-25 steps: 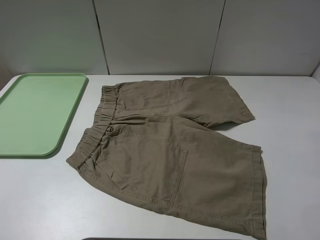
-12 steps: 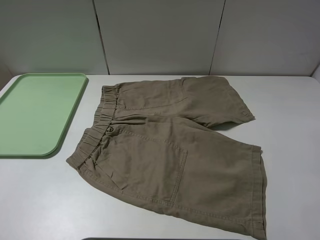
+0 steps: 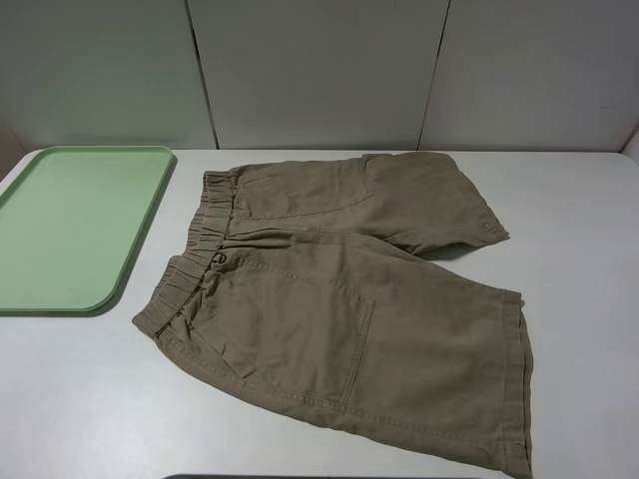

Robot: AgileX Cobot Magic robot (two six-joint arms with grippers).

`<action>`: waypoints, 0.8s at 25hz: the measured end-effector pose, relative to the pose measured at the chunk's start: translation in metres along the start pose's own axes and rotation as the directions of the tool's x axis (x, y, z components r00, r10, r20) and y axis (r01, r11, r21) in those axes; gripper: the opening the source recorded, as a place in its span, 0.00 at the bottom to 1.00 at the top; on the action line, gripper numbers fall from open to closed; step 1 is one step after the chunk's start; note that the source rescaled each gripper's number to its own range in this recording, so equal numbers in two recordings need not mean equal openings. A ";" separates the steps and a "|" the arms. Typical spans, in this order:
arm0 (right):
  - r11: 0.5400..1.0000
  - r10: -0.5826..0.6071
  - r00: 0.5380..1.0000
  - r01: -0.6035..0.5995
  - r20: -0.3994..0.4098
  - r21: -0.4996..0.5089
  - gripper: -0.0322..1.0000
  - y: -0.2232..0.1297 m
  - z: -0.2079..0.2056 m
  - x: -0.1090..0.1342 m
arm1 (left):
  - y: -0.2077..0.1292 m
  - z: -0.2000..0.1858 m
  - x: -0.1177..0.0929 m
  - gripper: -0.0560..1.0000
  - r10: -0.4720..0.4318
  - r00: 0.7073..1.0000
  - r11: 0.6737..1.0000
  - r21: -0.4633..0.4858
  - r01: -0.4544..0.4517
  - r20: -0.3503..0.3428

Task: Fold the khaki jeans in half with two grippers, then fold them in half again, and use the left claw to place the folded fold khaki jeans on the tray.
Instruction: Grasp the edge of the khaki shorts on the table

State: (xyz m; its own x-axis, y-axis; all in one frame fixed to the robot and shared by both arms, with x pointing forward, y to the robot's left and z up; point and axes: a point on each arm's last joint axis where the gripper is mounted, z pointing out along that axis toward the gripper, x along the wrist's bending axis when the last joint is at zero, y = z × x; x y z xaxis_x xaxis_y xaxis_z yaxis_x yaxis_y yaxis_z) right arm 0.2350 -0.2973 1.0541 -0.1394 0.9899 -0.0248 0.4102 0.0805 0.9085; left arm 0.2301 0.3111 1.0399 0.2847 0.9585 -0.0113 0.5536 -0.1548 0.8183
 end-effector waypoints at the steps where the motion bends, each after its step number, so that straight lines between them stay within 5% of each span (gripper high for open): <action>1: 1.000 0.000 1.000 0.000 0.000 0.000 1.00 0.000 0.000 0.000 | 0.000 0.000 0.000 0.93 0.000 1.000 1.000 0.000 0.000 0.000; 20: 1.000 0.000 1.000 0.000 0.000 0.000 1.00 0.000 0.000 0.000 | 0.000 0.000 0.000 0.93 0.047 0.999 0.999 0.000 -0.047 -0.001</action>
State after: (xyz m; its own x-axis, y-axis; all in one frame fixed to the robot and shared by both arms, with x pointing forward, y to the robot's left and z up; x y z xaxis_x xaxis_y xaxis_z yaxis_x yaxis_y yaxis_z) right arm 0.2350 -0.2973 1.0541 -0.1394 0.9899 -0.0248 0.4102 0.0805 0.9085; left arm 0.2301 0.3112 1.0399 0.3096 0.9505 0.0275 0.5396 -0.1994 0.8180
